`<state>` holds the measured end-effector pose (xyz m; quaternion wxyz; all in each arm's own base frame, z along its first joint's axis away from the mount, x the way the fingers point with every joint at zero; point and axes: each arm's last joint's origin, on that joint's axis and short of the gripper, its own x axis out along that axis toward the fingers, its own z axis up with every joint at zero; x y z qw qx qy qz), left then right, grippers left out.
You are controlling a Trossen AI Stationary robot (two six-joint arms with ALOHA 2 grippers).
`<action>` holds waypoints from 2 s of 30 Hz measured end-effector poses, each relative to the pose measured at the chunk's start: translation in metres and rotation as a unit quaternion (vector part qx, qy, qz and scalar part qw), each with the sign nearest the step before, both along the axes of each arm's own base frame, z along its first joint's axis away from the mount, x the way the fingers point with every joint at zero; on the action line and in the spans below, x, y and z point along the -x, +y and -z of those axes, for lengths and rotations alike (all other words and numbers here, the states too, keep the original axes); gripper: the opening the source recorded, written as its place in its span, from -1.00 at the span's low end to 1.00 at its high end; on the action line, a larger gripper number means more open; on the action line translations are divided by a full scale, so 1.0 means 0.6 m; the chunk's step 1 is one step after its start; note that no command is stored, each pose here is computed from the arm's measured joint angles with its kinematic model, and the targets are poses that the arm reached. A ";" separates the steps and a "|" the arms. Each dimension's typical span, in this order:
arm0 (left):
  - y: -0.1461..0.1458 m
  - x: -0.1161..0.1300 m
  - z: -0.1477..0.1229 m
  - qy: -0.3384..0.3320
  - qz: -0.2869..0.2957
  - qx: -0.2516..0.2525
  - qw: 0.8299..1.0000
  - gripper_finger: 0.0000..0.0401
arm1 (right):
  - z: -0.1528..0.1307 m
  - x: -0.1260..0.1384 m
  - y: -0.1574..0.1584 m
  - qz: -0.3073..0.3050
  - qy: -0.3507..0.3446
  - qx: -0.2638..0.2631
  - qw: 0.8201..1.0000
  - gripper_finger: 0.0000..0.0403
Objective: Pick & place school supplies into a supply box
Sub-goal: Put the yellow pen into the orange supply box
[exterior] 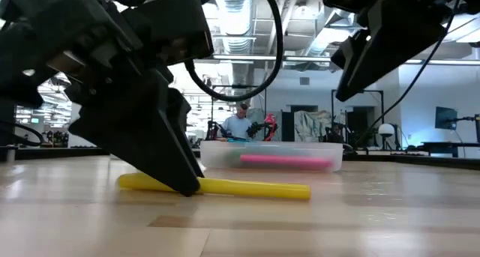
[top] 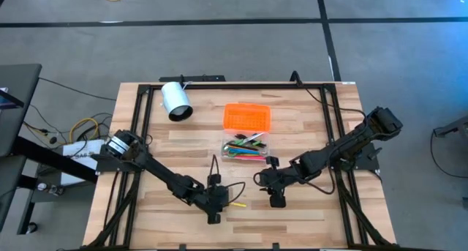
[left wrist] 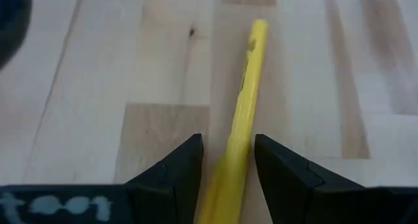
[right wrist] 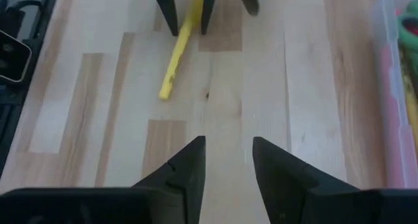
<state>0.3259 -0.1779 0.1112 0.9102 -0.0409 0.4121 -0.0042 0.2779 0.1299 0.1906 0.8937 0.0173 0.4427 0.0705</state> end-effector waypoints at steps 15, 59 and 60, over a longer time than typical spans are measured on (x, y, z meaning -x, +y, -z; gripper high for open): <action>-0.002 0.010 0.009 0.025 -0.025 -0.010 0.999 -0.80 | 0.004 0.022 0.030 0.032 0.022 -0.018 0.999 -0.41; 0.171 -0.140 -0.115 -0.012 -0.061 -0.154 0.986 -0.88 | 0.012 0.094 0.102 0.144 0.026 -0.022 0.989 -0.41; 0.184 -0.144 -0.118 -0.008 -0.058 -0.158 0.986 -0.88 | 0.012 0.097 0.104 0.149 0.024 -0.023 0.988 -0.41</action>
